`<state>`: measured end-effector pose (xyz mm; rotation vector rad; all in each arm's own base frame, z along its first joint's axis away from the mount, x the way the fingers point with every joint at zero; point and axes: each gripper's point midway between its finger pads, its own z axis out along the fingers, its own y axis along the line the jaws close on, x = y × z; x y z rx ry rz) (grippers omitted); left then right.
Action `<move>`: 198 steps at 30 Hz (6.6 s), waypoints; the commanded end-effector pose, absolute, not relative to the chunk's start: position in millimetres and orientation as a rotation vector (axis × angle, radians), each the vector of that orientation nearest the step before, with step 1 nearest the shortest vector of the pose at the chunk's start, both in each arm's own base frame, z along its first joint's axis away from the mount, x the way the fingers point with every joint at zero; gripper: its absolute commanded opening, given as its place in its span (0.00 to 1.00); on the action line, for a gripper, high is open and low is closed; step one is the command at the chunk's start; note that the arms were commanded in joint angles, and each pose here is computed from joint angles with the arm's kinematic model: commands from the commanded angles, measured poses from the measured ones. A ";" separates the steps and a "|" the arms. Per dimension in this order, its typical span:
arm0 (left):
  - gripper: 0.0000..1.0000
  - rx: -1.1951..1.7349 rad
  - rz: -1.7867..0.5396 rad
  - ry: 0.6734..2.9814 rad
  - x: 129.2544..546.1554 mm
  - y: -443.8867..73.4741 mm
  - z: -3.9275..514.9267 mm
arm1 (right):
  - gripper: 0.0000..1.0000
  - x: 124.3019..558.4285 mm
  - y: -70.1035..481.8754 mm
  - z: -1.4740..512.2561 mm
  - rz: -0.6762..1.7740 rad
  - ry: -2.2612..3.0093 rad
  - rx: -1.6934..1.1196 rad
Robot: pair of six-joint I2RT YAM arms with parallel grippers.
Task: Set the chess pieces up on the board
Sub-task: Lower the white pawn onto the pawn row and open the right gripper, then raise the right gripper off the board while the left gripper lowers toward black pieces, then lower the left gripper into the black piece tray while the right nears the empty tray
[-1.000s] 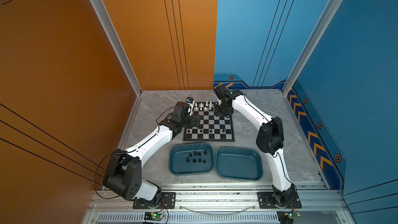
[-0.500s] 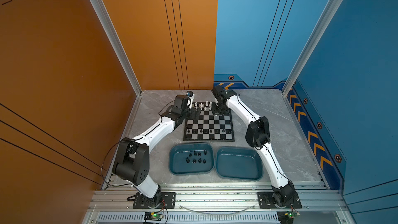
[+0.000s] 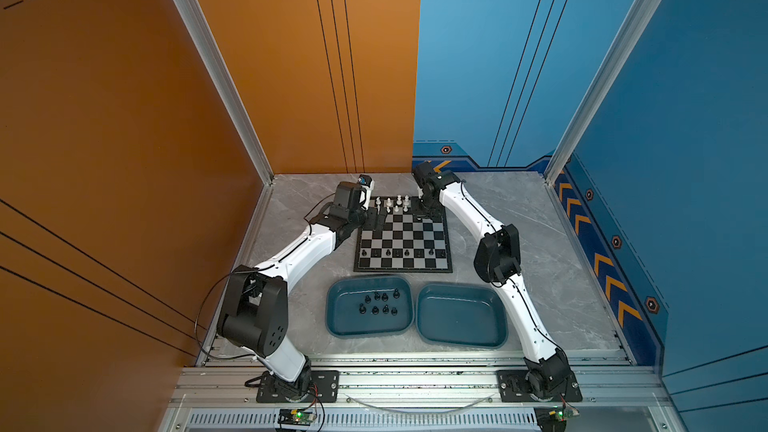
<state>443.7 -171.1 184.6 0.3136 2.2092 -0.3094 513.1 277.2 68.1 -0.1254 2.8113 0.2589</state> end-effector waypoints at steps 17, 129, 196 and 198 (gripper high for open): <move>0.98 0.330 -0.325 2.235 447.7 -163.0 193.4 | 0.13 538.2 289.2 57.7 0.257 2.723 -0.123; 0.96 0.204 -0.259 2.383 235.2 -119.5 162.4 | 1.00 300.6 234.5 239.0 0.130 2.504 -0.203; 0.61 -0.108 -0.166 2.713 203.2 -144.0 89.2 | 1.00 326.3 216.5 233.1 0.320 2.698 -0.195; 0.57 -0.110 -0.162 2.732 201.1 -144.4 84.6 | 1.00 326.2 215.9 231.5 0.315 2.704 -0.197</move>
